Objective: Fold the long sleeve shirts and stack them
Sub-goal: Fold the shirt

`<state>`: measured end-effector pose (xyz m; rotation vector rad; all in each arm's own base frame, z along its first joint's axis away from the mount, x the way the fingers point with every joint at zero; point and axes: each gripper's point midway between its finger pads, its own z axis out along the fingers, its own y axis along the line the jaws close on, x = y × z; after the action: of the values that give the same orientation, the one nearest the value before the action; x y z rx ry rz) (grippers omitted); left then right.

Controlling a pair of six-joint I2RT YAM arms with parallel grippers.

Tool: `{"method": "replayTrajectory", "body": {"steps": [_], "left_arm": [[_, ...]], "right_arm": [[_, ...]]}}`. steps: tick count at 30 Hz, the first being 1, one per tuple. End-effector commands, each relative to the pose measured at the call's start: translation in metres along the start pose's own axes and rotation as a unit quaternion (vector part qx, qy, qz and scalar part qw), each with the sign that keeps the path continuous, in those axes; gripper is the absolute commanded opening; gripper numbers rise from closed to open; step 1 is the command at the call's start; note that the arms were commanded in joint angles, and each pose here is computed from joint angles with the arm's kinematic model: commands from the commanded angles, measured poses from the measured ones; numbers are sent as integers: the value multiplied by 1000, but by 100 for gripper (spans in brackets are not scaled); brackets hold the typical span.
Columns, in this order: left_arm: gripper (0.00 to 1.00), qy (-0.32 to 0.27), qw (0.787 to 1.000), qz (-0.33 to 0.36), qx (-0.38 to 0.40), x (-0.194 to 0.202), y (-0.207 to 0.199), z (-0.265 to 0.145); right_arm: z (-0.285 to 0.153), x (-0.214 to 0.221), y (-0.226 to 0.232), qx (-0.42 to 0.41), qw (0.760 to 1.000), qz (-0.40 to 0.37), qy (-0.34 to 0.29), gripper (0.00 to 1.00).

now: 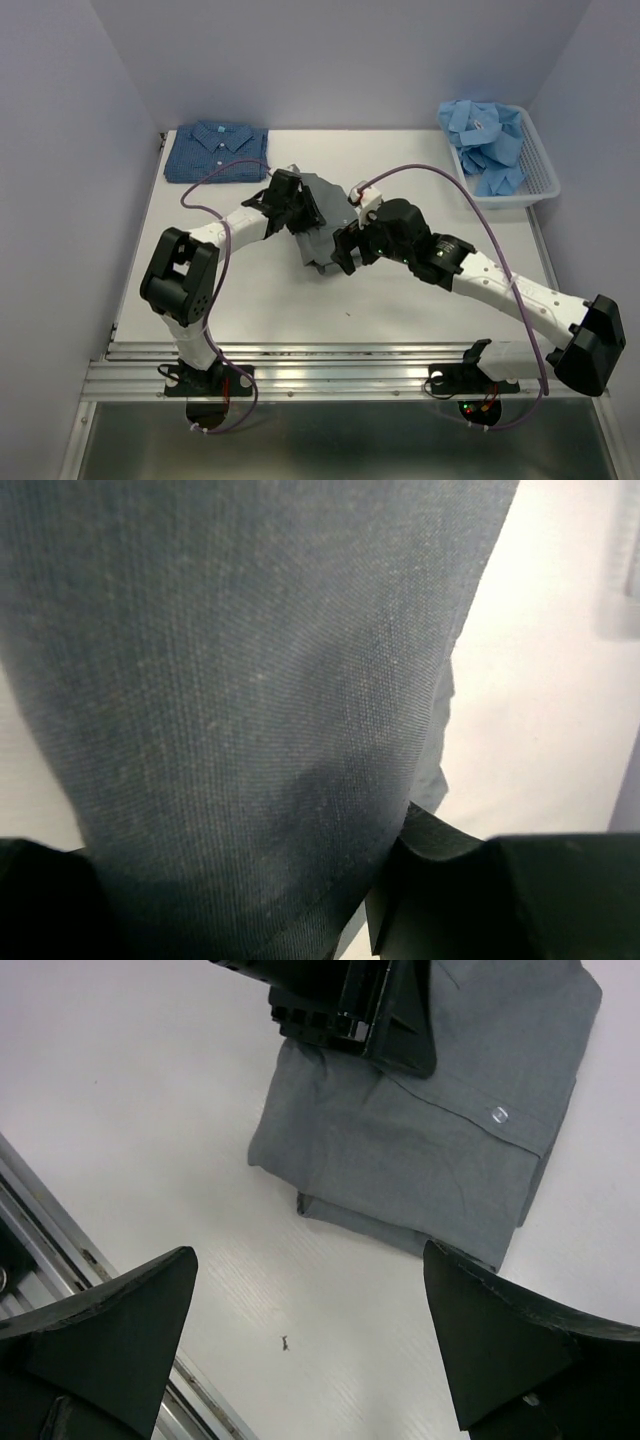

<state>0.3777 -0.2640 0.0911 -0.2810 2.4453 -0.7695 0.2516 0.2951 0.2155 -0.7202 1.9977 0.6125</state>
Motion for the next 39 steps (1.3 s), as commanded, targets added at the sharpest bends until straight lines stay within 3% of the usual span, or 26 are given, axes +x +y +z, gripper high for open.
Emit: {"method": "replayTrajectory", "body": {"steps": [1,4,7,8,14,17,19,22,23,25,26,28,37,38,39], "left_arm": [[0,-62,996,47,-32,-36,-7,-37],[0,-108,986,99,-80,-63,0,-57],[0,-180,961,135,-162,-101,14,-88],[0,-211,944,143,-208,-118,22,-107],[0,-307,877,213,-302,-166,24,-177],[0,-324,830,297,-343,-172,17,-190],[0,-292,792,385,-373,-156,17,-177],[0,-278,742,435,-428,-141,17,-152],[0,-239,702,468,-481,-133,30,-139],[0,-211,663,496,-519,-125,30,-125],[0,-176,632,526,-541,-113,35,-105],[0,-152,615,549,-545,-102,37,-76],[0,-200,665,571,-438,-62,-45,-28],[0,-180,662,583,-435,-53,-43,-21],[23,-176,679,584,-408,-50,-57,-14]], "right_arm": [[-6,-15,-14,49,998,7,-38,100],[-9,-14,-23,72,997,7,-42,100],[-11,-12,-25,78,996,7,-42,100],[-12,-11,-26,80,996,8,-43,100],[-16,-7,-33,96,994,6,-44,100],[-19,-8,-36,106,993,5,-49,100],[-23,-8,-38,111,992,4,-52,100],[-29,-10,-41,120,991,4,-57,100],[-30,-9,-43,125,991,5,-56,100],[-33,-10,-44,128,990,4,-58,100],[-36,-10,-46,133,989,4,-60,100],[-39,-11,-49,142,988,5,-63,100],[-49,-11,-57,165,984,13,-71,100],[-51,-12,-58,168,983,15,-73,100],[-52,-12,-59,169,983,16,-75,100]]}}
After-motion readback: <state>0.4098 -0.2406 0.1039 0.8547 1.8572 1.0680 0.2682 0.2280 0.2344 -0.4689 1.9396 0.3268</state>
